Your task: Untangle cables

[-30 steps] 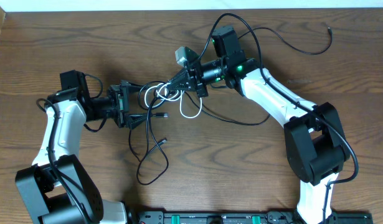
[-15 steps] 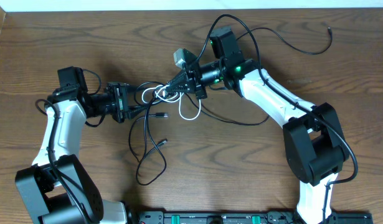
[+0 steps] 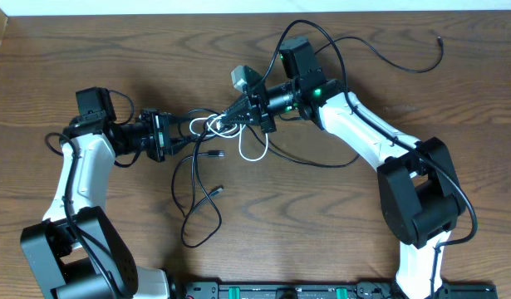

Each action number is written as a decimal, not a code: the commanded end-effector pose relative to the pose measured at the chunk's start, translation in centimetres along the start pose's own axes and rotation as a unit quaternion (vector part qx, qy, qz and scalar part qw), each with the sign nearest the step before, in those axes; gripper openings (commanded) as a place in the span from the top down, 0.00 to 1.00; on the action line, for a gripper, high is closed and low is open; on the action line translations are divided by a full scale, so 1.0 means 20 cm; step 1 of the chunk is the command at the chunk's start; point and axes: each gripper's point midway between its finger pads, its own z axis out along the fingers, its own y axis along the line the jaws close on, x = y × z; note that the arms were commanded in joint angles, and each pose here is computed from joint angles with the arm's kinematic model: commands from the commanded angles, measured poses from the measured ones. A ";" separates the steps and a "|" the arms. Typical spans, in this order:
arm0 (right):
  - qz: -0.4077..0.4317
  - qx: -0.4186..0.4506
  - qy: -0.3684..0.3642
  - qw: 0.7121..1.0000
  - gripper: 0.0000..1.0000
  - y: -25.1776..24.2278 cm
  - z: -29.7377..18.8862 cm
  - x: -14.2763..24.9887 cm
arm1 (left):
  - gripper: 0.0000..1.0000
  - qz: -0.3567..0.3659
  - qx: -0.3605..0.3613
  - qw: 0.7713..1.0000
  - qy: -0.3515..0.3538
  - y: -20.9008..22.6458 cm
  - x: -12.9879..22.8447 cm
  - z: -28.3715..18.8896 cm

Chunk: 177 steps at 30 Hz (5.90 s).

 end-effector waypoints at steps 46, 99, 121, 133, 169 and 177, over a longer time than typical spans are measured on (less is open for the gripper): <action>0.051 0.108 0.090 0.989 0.99 -0.14 0.00 0.19 | 0.93 0.422 0.117 0.899 0.017 -0.35 0.12 -0.05; 0.010 0.194 0.183 0.964 0.64 -0.22 0.03 0.33 | 0.93 0.390 0.094 0.912 0.088 -0.34 0.38 0.24; -0.010 0.045 0.095 0.994 0.99 0.03 0.18 0.17 | 0.93 0.393 0.056 0.914 -0.090 -0.40 0.08 0.26; 0.005 0.082 0.166 0.983 0.96 0.00 0.13 0.33 | 0.93 0.583 0.237 0.776 -0.045 -0.81 0.46 0.11; 0.280 0.138 0.079 0.946 0.05 -0.17 -0.19 0.29 | 0.93 0.516 0.122 0.848 -0.017 -0.48 0.21 0.15; 0.342 0.144 0.067 0.926 0.43 -0.18 -0.19 0.29 | 0.93 0.528 0.120 0.840 -0.023 -0.48 0.20 0.15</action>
